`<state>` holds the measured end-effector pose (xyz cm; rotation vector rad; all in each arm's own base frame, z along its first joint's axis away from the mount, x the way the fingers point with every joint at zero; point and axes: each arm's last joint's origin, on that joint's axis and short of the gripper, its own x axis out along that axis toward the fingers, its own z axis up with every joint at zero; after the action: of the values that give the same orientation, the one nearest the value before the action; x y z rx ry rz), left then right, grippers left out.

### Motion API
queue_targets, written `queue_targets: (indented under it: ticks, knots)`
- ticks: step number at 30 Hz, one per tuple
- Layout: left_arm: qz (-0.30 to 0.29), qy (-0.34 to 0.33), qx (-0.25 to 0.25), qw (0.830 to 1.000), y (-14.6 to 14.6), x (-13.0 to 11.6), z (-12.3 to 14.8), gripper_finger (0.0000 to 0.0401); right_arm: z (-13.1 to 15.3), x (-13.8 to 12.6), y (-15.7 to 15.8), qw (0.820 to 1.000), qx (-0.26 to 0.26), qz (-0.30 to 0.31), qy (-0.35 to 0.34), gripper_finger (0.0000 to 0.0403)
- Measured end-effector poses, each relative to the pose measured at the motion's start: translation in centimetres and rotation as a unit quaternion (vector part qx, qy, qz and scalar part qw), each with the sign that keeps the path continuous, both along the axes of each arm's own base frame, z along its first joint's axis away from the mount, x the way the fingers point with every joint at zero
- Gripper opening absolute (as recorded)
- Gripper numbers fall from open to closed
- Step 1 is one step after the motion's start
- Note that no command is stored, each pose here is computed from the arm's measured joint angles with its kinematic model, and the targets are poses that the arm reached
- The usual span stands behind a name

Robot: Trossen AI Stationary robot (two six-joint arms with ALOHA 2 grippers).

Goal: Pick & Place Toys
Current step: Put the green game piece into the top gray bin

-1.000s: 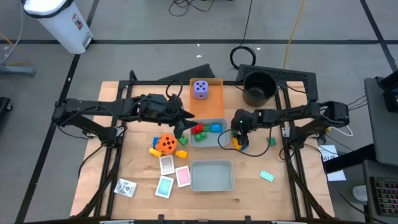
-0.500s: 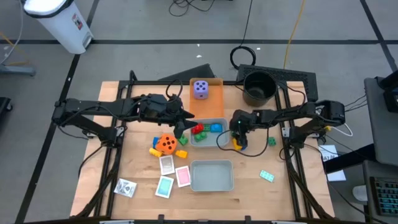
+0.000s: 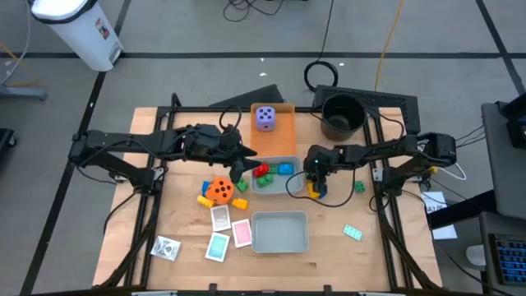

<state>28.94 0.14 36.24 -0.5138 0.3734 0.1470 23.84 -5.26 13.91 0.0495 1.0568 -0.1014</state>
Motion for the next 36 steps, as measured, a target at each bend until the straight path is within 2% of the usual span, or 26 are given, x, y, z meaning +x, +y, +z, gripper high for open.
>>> queue_targets:
  ticks: [4,12,16,19,22,27,33,36]
  knots:
    - [0.0,0.0,-0.001,1.0,0.0,0.0,0.0,0.0232,1.5,0.0,0.0,0.999,-0.004,-0.004,-0.033,0.0137]
    - [-0.014,0.0,-0.007,1.0,-0.1,0.0,0.0,0.0232,7.8,-1.0,0.2,0.986,-0.019,-0.023,-0.165,0.0137]
    - [-0.017,-0.002,-0.005,1.0,-0.1,0.0,0.0,0.0232,10.0,-2.1,0.5,0.974,0.0,-0.052,-0.222,0.0139]
    - [-0.022,-0.02,0.007,1.0,-0.1,0.1,0.4,0.0232,11.3,-2.6,0.7,0.959,0.04,-0.083,-0.269,0.014]
    - [-0.03,-0.058,0.041,0.997,-0.1,0.4,1.1,0.0232,12.8,-2.4,0.9,0.93,0.113,-0.091,-0.338,0.0138]
    - [-0.036,-0.107,0.142,0.983,-0.3,1.4,1.7,0.0232,15.3,-1.3,0.9,0.854,0.231,-0.096,-0.456,0.0138]
    - [-0.067,-0.117,0.244,0.96,-1.4,3.3,1.7,0.0232,16.3,0.6,0.4,0.766,0.374,-0.095,-0.513,0.0138]
    - [-0.068,-0.105,0.285,0.95,-1.8,4.4,2.0,0.0232,16.1,1.4,0.1,0.735,0.419,-0.105,-0.523,0.0138]
